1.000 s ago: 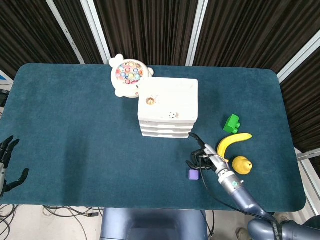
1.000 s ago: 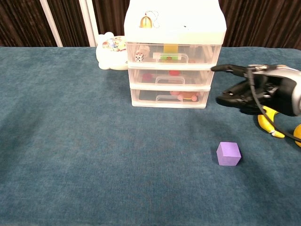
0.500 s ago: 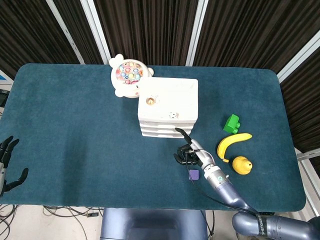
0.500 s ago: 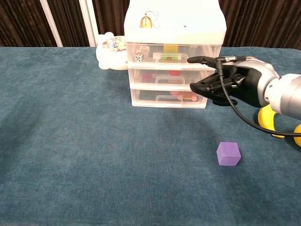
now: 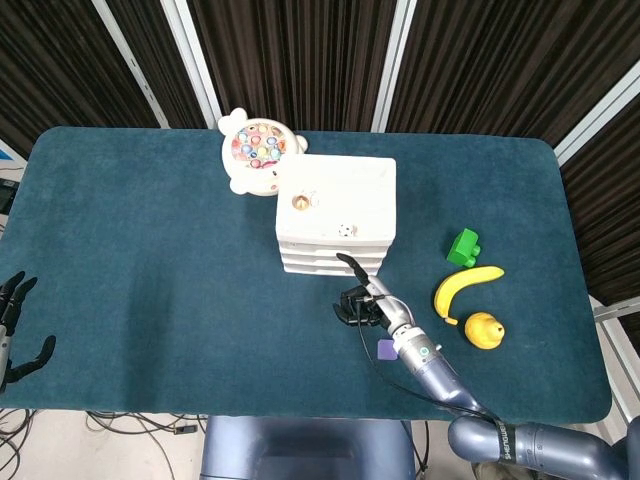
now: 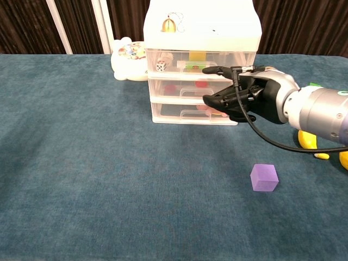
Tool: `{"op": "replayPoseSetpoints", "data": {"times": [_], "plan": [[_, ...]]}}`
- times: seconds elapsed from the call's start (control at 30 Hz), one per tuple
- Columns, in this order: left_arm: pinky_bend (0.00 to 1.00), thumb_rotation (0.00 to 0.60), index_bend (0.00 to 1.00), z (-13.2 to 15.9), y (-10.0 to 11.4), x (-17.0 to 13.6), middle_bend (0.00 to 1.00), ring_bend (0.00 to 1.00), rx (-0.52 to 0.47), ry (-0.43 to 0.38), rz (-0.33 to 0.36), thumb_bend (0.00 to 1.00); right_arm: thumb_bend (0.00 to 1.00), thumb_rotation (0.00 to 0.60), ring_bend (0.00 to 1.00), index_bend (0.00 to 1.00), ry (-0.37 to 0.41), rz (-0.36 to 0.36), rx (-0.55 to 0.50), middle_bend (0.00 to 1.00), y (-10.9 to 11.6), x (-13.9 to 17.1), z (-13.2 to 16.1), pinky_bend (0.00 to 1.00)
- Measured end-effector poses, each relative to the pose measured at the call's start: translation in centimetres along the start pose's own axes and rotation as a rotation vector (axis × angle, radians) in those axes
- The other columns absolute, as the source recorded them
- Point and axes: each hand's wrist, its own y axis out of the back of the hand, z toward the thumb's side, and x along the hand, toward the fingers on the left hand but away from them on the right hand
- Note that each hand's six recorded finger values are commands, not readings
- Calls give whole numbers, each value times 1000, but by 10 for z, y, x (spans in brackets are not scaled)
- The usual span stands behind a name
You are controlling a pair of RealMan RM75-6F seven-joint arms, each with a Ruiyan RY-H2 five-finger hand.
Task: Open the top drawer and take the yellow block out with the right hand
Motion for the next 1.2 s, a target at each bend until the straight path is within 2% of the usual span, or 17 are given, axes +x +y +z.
{"op": "replayPoseSetpoints", "data": {"times": [0.5, 1.2], "plan": [[0, 600, 35, 1, 0, 0, 0, 0, -3, -3, 4, 365, 487, 600, 904, 0, -3, -10, -15, 794, 0, -12, -1, 984], [0, 600, 34, -2, 2, 1, 0, 0, -4, 8, 11, 364, 485, 600, 905, 0, -6, 26, -26, 794, -6, -23, 7, 984]]}}
